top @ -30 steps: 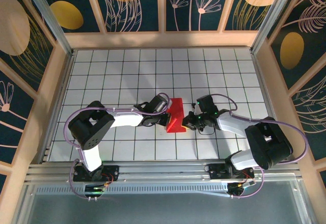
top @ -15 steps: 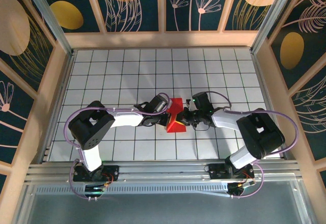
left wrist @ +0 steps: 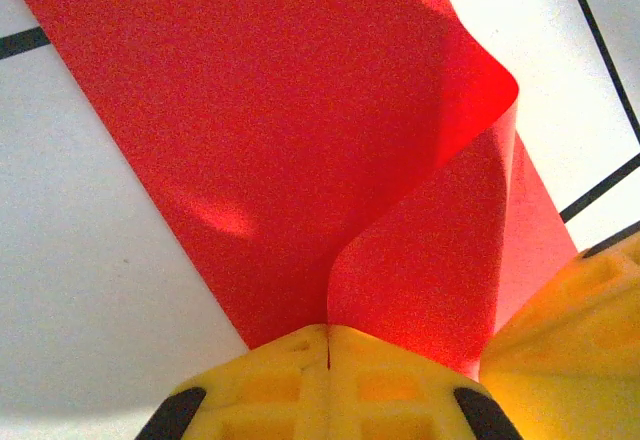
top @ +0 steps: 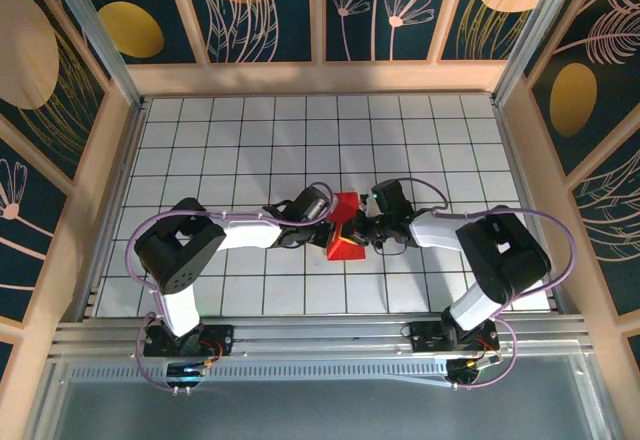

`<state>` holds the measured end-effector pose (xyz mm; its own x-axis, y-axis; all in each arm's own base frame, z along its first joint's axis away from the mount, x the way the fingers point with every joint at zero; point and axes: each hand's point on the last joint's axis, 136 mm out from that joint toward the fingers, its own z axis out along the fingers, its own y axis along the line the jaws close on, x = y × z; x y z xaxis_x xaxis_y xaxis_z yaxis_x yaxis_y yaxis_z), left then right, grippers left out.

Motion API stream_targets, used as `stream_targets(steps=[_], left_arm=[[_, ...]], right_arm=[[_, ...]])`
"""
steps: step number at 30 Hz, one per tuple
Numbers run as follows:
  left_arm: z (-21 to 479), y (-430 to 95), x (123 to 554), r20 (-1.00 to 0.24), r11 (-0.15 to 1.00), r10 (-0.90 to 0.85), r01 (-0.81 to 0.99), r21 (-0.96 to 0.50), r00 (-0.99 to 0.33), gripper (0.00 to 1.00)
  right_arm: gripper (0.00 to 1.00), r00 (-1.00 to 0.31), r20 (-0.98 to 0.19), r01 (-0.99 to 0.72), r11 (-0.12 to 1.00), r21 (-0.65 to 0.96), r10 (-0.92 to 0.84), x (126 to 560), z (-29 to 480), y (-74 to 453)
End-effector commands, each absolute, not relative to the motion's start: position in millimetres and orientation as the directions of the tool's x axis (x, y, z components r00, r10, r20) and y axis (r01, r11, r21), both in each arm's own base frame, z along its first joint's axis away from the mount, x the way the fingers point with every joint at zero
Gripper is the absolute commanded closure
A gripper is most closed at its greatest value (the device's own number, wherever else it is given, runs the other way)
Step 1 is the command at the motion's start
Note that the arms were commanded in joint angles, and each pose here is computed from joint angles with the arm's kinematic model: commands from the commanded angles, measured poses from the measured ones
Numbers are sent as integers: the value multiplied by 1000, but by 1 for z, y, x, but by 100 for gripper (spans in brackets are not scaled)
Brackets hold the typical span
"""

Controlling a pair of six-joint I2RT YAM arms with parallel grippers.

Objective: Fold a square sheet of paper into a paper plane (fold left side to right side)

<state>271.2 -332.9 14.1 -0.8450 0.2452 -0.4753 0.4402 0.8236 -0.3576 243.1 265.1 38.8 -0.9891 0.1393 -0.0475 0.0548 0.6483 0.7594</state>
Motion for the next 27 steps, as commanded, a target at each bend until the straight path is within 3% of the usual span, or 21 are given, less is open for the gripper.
stream_targets(steps=[1,27], left_arm=[[-14,-315,265,-407,858,285,420,-296,-868,100],[-15,-314,266,-408,862,283,417,-290,-868,100]], right_arm=[[100,-989,-60,45,654,756,136,245,36,267],[100,-984,25,148,740,657,174,228,0,245]])
